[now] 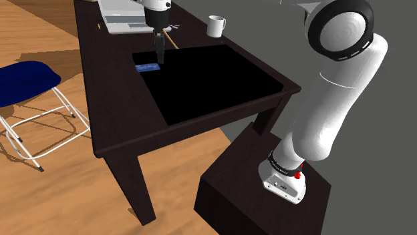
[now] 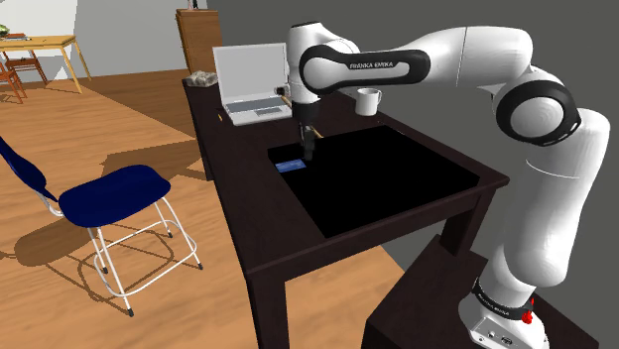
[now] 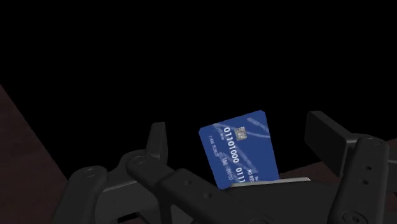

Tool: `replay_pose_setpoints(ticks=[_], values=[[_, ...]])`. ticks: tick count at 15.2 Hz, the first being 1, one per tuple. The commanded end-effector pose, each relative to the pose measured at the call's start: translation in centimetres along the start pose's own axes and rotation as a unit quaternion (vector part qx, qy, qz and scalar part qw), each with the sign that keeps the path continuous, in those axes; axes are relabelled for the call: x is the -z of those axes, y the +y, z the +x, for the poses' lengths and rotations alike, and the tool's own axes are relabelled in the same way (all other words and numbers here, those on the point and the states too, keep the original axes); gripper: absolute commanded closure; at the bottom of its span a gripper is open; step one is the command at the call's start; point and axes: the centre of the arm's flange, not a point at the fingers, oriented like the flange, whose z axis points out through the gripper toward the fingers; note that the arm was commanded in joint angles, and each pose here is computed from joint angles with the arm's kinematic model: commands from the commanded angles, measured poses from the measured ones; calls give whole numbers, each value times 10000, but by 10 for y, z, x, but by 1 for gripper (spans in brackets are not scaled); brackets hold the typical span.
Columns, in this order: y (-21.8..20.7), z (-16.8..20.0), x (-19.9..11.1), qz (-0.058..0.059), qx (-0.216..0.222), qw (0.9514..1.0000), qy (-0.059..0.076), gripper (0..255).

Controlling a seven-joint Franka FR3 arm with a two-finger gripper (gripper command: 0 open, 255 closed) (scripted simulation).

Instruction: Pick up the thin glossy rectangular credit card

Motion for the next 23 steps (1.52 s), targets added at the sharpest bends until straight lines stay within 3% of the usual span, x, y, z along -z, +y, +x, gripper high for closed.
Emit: replay_pose_setpoints(ticks=[1, 6, 15, 16, 23], values=[[-2, 25, -3, 36, 350, 9994, 6, 0], [-18, 86, -12, 117, 1170, 9931, 11, 0], [-19, 86, -52, 117, 1170, 9931, 11, 0], [-20, 87, -51, 116, 1170, 9931, 11, 255], [-17, 86, -44, 116, 1172, 9930, 14, 255]])
